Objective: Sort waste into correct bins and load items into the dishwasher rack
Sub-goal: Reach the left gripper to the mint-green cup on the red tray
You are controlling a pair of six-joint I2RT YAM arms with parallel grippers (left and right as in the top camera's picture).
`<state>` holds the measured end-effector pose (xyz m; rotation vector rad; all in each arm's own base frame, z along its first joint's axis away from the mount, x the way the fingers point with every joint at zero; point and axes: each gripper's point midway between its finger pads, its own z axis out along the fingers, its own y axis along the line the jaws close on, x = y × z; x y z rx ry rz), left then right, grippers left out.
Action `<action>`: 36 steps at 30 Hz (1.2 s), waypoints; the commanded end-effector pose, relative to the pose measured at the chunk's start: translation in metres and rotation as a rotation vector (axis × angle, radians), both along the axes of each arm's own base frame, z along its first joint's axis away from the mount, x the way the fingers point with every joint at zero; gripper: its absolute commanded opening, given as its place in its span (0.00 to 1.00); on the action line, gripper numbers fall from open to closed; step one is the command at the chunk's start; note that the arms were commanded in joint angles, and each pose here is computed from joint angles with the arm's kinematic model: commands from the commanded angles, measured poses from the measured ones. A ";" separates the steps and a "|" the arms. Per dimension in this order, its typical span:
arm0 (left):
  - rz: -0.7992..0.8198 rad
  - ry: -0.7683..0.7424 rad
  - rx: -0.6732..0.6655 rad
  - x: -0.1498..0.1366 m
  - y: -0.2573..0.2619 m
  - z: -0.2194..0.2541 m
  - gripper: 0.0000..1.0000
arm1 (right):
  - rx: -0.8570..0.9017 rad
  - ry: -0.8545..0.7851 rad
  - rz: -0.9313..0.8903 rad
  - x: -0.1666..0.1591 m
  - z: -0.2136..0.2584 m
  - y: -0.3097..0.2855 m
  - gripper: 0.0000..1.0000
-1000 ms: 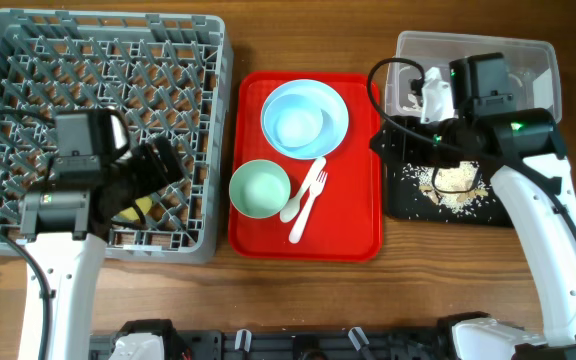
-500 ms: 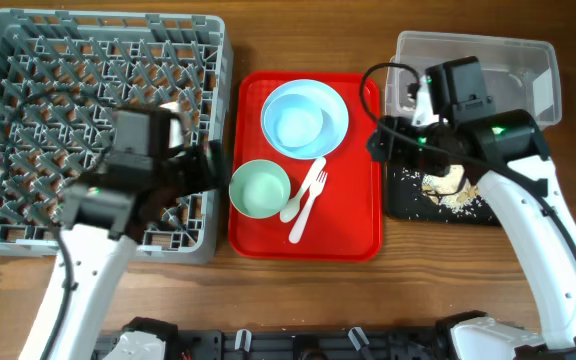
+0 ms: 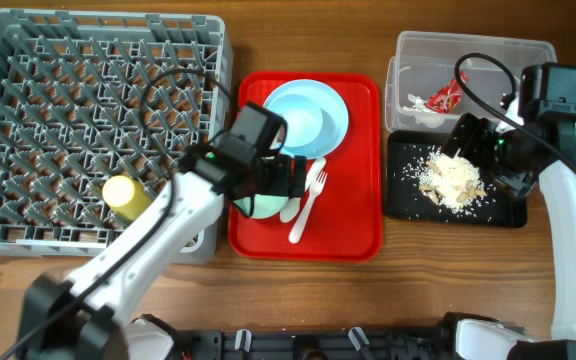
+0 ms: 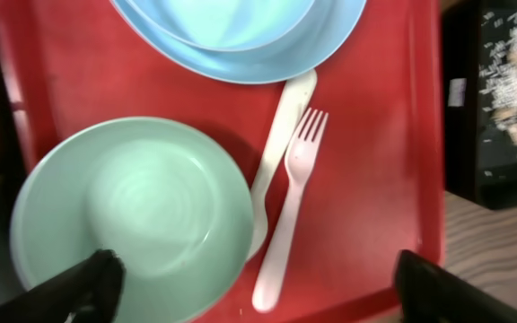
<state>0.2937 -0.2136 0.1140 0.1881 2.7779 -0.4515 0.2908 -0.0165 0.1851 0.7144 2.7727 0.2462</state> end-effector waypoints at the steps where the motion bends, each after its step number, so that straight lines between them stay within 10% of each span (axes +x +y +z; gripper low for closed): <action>1: -0.020 0.061 0.030 0.001 -0.012 -0.033 0.83 | -0.028 -0.024 0.035 -0.001 0.006 -0.003 0.94; 14: -0.020 0.138 0.083 0.007 -0.015 -0.085 0.25 | -0.027 -0.022 0.036 -0.002 0.006 -0.003 0.93; 24: -0.019 0.171 0.102 0.004 -0.014 -0.099 0.04 | -0.026 -0.010 0.036 -0.005 0.005 -0.003 0.93; 36: -0.048 0.139 -0.002 -0.002 -0.025 -0.039 0.04 | -0.028 -0.010 0.043 -0.005 0.005 -0.003 0.93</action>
